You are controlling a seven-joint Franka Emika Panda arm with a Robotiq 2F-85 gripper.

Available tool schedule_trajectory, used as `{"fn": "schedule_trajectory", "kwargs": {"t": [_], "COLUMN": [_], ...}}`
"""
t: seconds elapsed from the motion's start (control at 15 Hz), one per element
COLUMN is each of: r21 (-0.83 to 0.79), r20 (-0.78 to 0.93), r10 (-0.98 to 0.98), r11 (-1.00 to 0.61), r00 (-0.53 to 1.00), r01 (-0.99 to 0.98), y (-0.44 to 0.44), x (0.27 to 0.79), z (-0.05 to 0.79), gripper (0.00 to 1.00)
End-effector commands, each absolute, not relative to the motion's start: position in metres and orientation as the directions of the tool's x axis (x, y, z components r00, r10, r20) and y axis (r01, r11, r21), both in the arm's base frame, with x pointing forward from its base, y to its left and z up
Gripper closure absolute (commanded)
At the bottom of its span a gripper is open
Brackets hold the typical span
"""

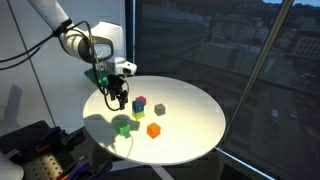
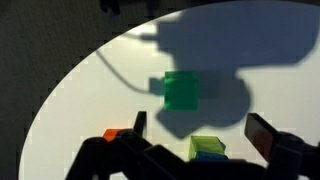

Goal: Pick up the green block and put it on the blue block top

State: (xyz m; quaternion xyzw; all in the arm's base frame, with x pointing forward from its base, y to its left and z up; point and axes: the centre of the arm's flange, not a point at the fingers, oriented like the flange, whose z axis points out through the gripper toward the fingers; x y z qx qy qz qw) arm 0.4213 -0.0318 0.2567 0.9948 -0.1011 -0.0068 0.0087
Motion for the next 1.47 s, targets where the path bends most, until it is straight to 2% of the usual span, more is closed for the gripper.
{"fn": "schedule_trajectory", "kwargs": {"t": [0.0,1.4], "r21": [0.031,0.041], "r20": [0.006,-0.041], "r10": [-0.203,-0.223], "r11": [-0.979,-0.974], "r00": [0.979,0.974], "r01": [-0.203,-0.221], "y": [-0.032,-0.047], "x": [0.425,0.424], "z": [0.243,0.187], "gripper": [0.00,0.00]}}
